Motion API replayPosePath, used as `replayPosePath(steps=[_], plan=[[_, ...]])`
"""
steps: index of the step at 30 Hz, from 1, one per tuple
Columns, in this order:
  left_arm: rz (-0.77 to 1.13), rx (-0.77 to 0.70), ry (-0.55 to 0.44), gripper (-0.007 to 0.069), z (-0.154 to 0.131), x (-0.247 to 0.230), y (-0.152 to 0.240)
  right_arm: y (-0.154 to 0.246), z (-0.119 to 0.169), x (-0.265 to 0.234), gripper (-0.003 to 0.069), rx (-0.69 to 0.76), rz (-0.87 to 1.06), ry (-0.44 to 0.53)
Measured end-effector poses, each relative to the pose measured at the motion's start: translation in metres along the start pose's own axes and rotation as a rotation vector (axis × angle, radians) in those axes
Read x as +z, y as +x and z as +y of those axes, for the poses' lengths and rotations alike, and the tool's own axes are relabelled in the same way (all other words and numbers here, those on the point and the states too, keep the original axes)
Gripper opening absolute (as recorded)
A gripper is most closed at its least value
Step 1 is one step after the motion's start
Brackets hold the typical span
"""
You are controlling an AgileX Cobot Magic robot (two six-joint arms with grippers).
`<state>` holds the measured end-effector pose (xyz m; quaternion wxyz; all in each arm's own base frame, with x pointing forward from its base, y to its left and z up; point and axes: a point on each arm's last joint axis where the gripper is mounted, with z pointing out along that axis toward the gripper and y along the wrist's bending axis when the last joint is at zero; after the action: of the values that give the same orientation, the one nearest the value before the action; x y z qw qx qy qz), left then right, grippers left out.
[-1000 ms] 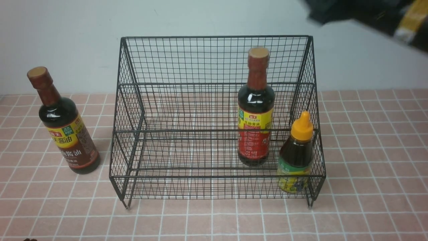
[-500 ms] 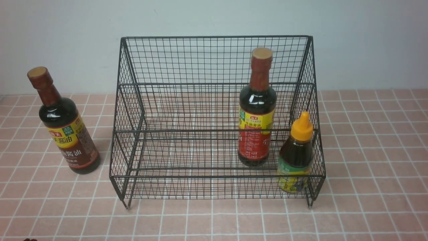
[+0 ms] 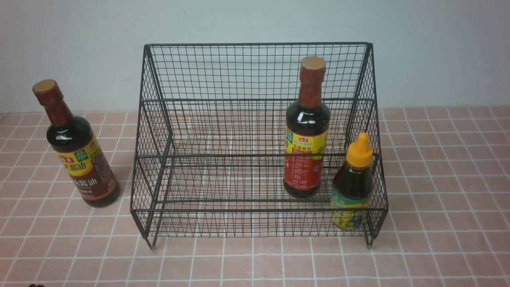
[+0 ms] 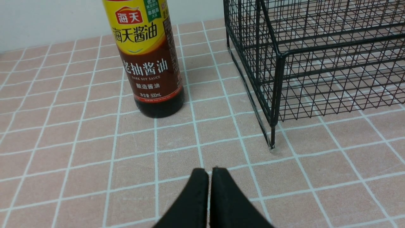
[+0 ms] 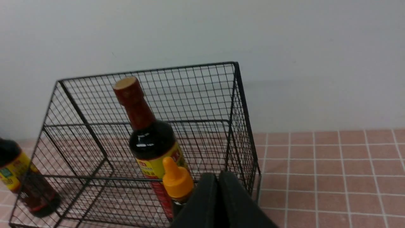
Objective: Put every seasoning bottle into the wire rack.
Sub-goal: Use the left arm to grab the condiment bottle closest to it
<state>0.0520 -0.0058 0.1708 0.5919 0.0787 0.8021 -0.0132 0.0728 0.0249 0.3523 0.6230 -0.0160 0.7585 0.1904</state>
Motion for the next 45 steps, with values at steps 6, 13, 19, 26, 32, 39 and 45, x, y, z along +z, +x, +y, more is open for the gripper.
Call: replayPosePath(steps=[6,13,19,26,32,39,45], plan=[[0.000,0.000,0.000,-0.0007,0.000,0.000,0.000,0.004,0.001,-0.010,-0.0013,0.009,-0.019,-0.014],[0.000,0.000,0.000,-0.0007,0.000,0.000,0.000,0.007,-0.001,-0.010,-0.0013,-0.053,0.013,0.005],[0.000,0.000,0.000,-0.0007,0.000,0.000,0.000,0.018,-0.010,-0.016,-0.0013,-0.251,-0.021,0.080],[0.000,0.000,0.000,-0.0007,0.000,0.000,0.000,0.085,-0.038,-0.017,-0.0013,-0.303,-0.139,0.263],[0.001,0.000,0.000,-0.0007,0.000,0.000,0.000,0.161,-0.065,0.000,-0.0013,-0.274,0.029,0.340],[0.001,0.000,0.000,-0.0007,0.000,0.000,0.000,0.161,-0.065,0.000,-0.0013,-0.281,0.027,0.343],[0.001,0.000,0.000,-0.0007,0.000,0.000,0.000,0.161,-0.065,0.000,-0.0013,-0.281,0.027,0.343]])
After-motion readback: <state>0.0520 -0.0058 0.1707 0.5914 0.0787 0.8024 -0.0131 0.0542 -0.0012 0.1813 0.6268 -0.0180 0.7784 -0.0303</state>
